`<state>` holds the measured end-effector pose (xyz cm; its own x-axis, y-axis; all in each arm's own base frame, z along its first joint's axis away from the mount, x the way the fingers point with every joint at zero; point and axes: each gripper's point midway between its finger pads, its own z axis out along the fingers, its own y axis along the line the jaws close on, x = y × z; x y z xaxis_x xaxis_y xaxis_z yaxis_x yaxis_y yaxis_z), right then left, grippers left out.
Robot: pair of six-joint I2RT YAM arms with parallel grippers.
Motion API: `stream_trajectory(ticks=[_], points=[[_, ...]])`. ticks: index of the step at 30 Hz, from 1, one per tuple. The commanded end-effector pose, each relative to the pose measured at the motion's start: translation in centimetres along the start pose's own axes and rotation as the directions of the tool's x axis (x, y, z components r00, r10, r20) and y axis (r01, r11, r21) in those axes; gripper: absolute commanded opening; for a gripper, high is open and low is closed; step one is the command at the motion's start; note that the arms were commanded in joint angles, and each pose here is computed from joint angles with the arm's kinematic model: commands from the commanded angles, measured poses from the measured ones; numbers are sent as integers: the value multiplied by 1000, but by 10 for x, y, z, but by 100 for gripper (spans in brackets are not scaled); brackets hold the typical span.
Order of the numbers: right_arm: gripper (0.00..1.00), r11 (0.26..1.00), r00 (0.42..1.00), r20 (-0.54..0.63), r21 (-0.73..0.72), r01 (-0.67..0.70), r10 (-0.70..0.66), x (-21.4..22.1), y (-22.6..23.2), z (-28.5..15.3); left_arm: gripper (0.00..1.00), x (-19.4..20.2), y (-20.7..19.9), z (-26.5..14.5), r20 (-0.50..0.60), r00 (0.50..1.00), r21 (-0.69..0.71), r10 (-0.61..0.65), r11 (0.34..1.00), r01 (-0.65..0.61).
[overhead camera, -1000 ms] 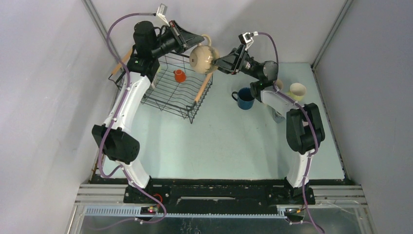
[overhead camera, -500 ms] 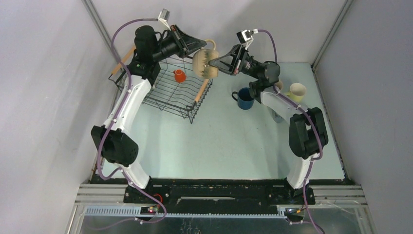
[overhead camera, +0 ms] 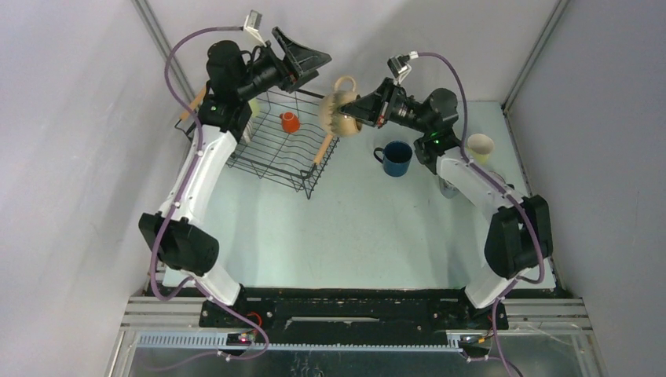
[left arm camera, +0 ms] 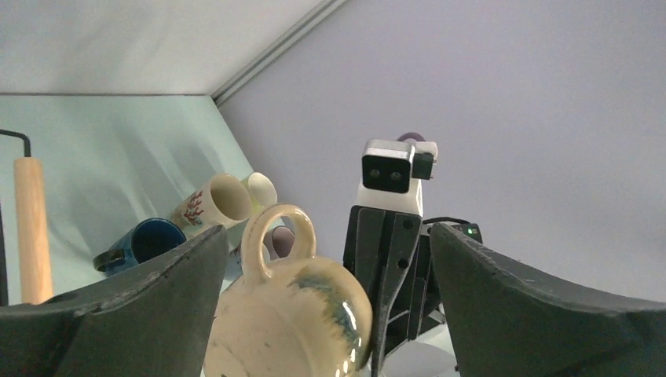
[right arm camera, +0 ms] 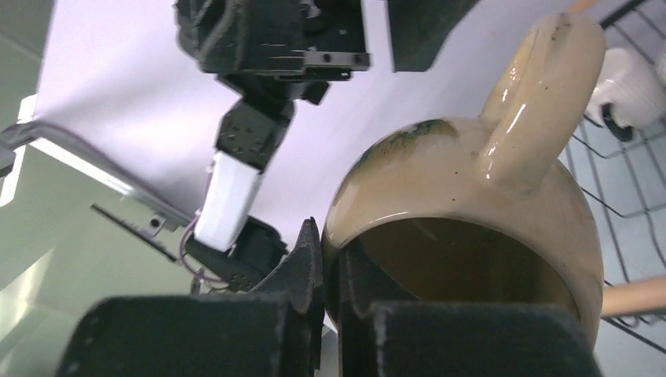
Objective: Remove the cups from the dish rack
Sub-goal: Place the cup at the center of the board.
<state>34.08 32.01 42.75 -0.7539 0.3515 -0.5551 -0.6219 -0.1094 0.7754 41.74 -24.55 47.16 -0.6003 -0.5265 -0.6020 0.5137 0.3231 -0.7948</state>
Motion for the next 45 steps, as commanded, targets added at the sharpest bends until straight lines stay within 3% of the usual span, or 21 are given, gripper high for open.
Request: stream_trajectory(ticks=[1,6,10,19,22,28,45], points=[[0,979,982,52,105,176,-182,-11,33,-10,100,-13,-14,-18,52,993,-66,102,993,-99],[0,930,981,13,319,180,-195,0,9,-34,100,-17,4,-34,56,984,-231,168,961,-151],[0,834,983,-26,526,168,-182,12,-20,-68,100,-12,12,-52,40,979,-314,198,933,-176],[0,449,990,-96,884,133,-104,51,-94,-156,100,23,6,-85,11,975,-336,221,919,-205],[0,343,995,-81,935,94,-53,64,-121,-179,100,35,5,-90,-7,976,-326,217,922,-208],[0,209,999,-39,977,30,37,88,-171,-206,100,52,5,-95,-33,978,-313,206,927,-206],[0,14,978,182,983,-184,105,92,-256,-246,100,67,22,-93,-71,982,-324,172,927,-186]])
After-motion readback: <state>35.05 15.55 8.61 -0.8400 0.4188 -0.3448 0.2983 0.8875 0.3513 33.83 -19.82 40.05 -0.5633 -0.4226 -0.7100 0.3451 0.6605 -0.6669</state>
